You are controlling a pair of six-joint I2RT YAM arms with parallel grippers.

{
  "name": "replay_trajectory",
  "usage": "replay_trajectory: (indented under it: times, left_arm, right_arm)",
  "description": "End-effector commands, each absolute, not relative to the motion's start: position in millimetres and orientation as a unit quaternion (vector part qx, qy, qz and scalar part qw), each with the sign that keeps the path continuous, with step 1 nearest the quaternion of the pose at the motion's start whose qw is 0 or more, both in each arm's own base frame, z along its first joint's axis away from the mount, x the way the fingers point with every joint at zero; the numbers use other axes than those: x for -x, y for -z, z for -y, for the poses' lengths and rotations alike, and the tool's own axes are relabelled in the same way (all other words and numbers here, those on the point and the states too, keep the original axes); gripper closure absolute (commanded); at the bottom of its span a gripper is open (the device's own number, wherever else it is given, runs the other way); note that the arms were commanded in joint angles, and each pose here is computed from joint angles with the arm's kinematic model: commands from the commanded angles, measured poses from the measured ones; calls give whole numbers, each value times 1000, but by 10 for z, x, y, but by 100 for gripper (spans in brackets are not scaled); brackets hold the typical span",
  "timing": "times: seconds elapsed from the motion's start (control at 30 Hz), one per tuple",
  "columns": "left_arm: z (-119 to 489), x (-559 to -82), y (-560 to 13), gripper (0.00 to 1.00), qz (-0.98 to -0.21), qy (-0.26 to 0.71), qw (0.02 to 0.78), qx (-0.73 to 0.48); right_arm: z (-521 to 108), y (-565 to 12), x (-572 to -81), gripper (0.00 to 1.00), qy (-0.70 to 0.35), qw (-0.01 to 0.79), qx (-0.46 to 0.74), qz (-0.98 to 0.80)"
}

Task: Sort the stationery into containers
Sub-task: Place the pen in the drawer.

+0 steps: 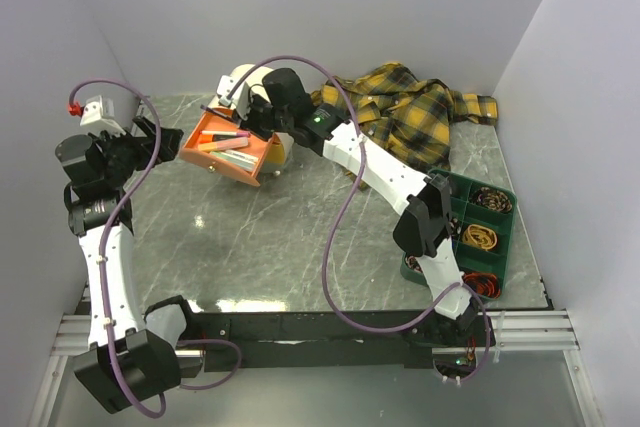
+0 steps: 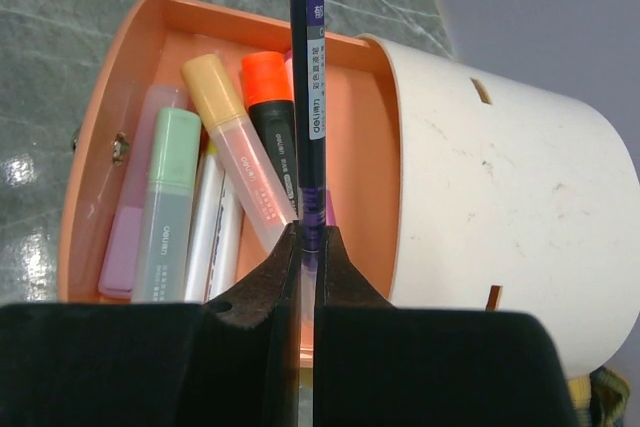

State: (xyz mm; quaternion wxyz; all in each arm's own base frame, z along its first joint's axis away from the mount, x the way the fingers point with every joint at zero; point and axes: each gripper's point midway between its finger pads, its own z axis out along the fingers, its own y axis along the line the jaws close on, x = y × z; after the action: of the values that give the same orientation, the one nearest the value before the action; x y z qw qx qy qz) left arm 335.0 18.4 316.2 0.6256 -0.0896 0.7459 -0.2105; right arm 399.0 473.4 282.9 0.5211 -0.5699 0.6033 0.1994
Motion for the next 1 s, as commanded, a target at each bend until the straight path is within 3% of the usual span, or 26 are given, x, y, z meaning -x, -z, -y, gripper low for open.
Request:
replay_trajectory:
  times: [0.0, 0.1, 0.13, 0.23, 0.97]
  left_arm:
    - [-210, -3334, -3401, 0, -727, 201, 653, 77]
    - [-226, -3343, -3408, 1, -726, 201, 653, 78]
    - [-235, -3349, -3406, 1, -726, 200, 653, 79]
    - [-231, -3368, -3410, 0, -725, 202, 653, 78]
    - [-209, -3359, -3582, 1, -706, 208, 673, 73]
  right_arm:
    - [-4839, -3023, -4097, 100, -197, 558, 547, -592]
    - [-4819, -3030, -4141, 82, -191, 564, 537, -597]
    - [-4811, -3043, -4141, 72, -191, 565, 536, -598]
    - [-4792, -3134, -4140, 60, -189, 575, 528, -596]
    - [-4652, -3725, -3705, 51, -203, 601, 521, -571]
